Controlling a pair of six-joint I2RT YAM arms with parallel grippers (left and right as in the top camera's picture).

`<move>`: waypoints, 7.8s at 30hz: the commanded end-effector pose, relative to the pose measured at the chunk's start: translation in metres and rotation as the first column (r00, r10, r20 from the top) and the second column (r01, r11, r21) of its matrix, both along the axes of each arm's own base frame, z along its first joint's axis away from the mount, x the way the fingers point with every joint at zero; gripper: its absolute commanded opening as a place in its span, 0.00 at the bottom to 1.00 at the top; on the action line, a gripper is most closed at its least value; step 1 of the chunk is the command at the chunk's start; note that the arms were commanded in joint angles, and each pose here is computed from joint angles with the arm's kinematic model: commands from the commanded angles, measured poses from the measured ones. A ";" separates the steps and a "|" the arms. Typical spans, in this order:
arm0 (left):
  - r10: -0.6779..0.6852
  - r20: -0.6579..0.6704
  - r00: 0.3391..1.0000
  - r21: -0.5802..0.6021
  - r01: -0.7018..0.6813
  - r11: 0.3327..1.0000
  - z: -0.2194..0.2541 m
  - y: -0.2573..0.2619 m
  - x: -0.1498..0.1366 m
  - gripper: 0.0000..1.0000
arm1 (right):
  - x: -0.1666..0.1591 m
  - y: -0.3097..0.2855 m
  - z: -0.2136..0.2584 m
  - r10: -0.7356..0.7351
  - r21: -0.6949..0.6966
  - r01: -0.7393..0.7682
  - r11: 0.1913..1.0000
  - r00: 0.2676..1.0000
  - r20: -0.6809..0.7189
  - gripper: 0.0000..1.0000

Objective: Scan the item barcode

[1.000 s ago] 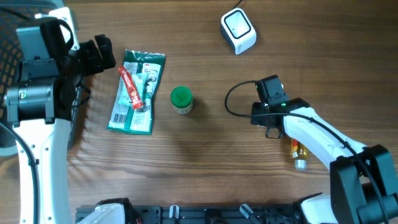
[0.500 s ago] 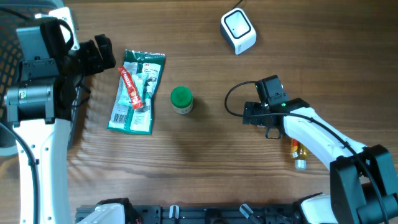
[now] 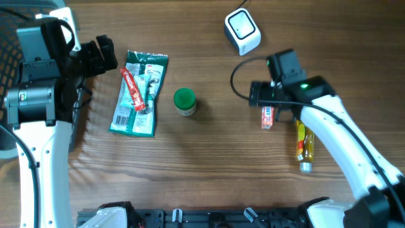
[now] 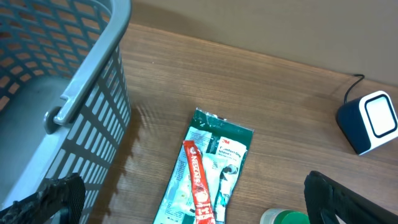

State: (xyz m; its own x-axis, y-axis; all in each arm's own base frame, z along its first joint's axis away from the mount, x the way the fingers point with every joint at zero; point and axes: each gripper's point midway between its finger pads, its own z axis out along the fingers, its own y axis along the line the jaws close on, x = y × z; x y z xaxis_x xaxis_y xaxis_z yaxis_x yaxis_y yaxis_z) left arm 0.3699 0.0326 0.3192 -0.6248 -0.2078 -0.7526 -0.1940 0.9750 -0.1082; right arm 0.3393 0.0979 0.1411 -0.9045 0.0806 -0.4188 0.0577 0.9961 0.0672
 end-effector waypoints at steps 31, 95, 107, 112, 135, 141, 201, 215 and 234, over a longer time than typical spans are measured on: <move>0.002 0.008 1.000 0.010 -0.002 1.000 0.003 0.002 0.001 1.00 | -0.017 0.055 0.016 0.094 0.320 -0.066 0.945 0.993 -0.073 1.00; 0.002 0.008 1.000 0.010 -0.002 1.000 0.003 0.002 0.001 1.00 | -0.020 0.110 0.028 0.034 0.387 -0.021 0.922 0.999 -0.025 1.00; 0.002 0.008 1.000 0.010 -0.002 1.000 0.003 0.002 0.001 1.00 | -0.032 0.136 0.142 0.042 0.353 -0.076 0.933 0.994 0.105 0.99; 0.002 0.008 1.000 0.010 -0.002 1.000 0.003 0.002 0.001 1.00 | -0.036 0.135 0.174 0.073 0.333 -0.102 0.937 0.993 0.098 0.99; 0.002 0.008 1.000 0.010 -0.002 1.000 0.003 0.002 0.001 1.00 | 0.013 0.216 0.062 0.178 -0.046 -0.173 0.984 0.974 0.142 0.99; 0.002 0.008 1.000 0.010 -0.002 1.000 0.003 0.002 0.001 1.00 | 0.012 0.230 0.054 0.248 -0.035 -0.246 0.969 0.961 0.121 1.00; 0.002 0.008 1.000 0.010 -0.002 1.000 0.003 0.002 0.001 1.00 | -0.010 0.161 -0.100 0.258 -0.094 -0.343 0.935 0.835 -0.485 0.75; 0.002 0.008 1.000 0.010 -0.002 1.000 0.003 0.002 0.001 1.00 | -0.003 0.167 -0.100 0.265 -0.082 -0.336 0.938 0.851 -0.453 1.00; 0.002 0.008 1.000 0.010 -0.002 1.000 0.003 0.002 0.001 1.00 | 0.001 0.170 -0.101 0.268 -0.075 -0.331 0.941 0.860 -0.434 1.00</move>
